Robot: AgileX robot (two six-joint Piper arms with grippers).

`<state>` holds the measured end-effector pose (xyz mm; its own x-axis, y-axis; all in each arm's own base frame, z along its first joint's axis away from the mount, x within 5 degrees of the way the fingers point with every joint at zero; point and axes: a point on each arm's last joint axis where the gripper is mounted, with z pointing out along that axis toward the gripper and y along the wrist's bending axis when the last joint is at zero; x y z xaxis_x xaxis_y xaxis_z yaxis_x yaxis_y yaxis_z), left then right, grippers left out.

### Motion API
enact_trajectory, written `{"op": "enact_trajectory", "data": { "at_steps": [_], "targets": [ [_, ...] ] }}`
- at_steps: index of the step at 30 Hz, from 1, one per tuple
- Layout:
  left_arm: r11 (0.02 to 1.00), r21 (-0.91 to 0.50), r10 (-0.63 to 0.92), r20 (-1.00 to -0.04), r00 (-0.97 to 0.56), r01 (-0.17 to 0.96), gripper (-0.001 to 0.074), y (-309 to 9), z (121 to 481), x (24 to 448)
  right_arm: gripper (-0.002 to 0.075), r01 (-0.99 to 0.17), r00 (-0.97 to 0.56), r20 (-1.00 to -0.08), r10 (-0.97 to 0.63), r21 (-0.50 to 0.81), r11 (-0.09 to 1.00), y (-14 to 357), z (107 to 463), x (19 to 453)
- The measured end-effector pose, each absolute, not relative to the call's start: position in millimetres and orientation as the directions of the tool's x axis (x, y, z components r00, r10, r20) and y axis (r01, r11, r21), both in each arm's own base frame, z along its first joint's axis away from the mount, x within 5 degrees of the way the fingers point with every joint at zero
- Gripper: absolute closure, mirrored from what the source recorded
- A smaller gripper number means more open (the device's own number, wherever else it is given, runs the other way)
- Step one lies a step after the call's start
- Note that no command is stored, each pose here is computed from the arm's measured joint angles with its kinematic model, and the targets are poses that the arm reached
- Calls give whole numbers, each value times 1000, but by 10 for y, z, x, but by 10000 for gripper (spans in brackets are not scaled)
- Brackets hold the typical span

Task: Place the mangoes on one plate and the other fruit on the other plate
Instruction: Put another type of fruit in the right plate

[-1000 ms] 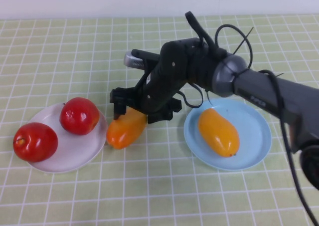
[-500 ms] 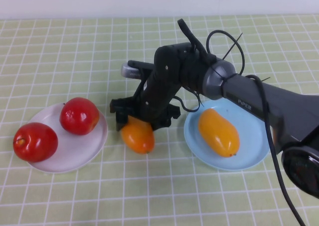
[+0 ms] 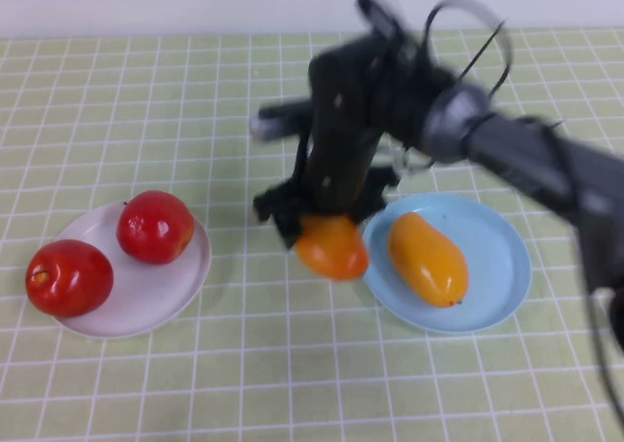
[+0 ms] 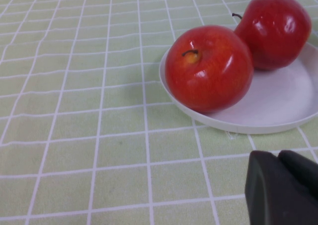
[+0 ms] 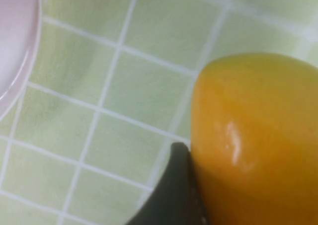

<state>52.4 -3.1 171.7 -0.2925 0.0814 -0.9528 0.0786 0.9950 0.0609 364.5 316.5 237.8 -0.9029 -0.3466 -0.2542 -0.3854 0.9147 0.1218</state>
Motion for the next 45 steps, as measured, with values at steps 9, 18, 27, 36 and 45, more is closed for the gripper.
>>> {"op": "enact_trajectory", "data": {
  "at_steps": [9,18,27,36,45],
  "targets": [
    [995,61,81,-953,-293,79,731,-31,1717,524,172,-363,-865,-366,-343,-16,932,2488,3099,3336],
    [995,61,81,-953,-293,79,731,-31,1717,524,171,-233,-922,-302,-240,-61,971,1811,2695,3495],
    [995,61,81,-953,-293,79,731,-31,1717,524,172,-193,-936,-288,-203,-63,979,1703,2357,3738],
    [995,61,81,-953,-293,79,731,-31,1717,524,62,-196,-933,-298,-204,-56,979,1723,2278,3775],
    [995,61,81,-953,-293,79,731,-31,1717,524,40,-195,-929,-311,-202,-55,979,1693,2457,3700]
  ]
}}
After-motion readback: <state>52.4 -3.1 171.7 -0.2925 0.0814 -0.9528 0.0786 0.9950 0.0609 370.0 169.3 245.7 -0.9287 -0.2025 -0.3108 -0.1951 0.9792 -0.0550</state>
